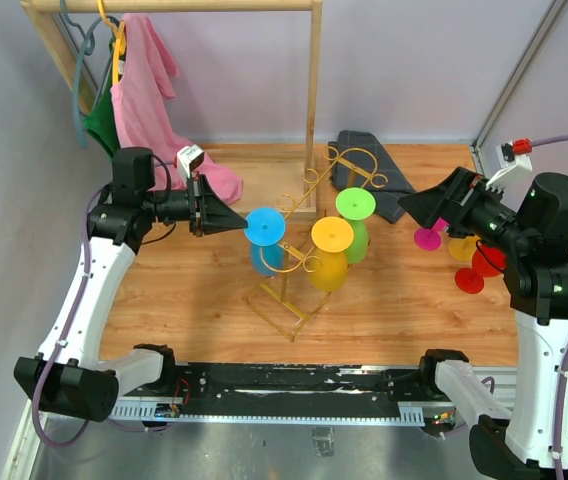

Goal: Take the wine glass off the wine glass rack

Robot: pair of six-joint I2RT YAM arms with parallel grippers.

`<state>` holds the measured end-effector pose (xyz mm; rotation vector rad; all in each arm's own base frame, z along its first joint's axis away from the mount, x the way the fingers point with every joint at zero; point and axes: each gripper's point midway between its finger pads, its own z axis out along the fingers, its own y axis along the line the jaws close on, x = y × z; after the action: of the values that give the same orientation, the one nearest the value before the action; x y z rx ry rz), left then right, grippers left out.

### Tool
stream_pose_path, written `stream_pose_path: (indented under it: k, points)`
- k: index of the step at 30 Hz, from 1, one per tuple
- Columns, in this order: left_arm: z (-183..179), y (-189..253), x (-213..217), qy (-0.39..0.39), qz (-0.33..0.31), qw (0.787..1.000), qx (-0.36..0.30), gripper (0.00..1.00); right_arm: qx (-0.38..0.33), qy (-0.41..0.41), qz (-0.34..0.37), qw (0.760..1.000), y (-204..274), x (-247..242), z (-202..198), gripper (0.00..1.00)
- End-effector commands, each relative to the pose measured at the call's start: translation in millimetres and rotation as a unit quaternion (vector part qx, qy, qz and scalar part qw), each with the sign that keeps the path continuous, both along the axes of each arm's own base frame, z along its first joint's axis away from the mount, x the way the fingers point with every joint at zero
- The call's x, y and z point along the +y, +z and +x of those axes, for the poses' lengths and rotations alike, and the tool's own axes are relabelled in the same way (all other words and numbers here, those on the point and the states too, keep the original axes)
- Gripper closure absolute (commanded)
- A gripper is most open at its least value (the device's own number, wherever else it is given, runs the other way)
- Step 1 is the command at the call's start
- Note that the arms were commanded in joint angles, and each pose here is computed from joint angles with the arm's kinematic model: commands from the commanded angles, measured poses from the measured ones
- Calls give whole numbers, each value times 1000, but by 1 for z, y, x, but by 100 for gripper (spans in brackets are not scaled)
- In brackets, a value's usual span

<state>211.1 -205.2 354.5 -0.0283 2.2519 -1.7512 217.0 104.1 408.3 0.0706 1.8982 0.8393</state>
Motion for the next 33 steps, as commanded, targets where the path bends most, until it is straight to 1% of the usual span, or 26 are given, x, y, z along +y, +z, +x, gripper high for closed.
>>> stream_pose_path:
  k: [1,6,16,33]
  points:
    - [-6,22,-2,-14,-10,1000,-20,100,-12,3,-3,1000,3,2,-4,2]
    - [-7,30,-2,-15,-10,999,-30,100,-11,3,-4,1000,2,2,-5,1]
    - [-5,27,2,-8,-7,1000,-26,100,-10,4,-6,1000,1,2,-4,2]
    - [5,23,19,32,1,999,-23,100,-9,7,-7,1000,-2,3,-3,1]
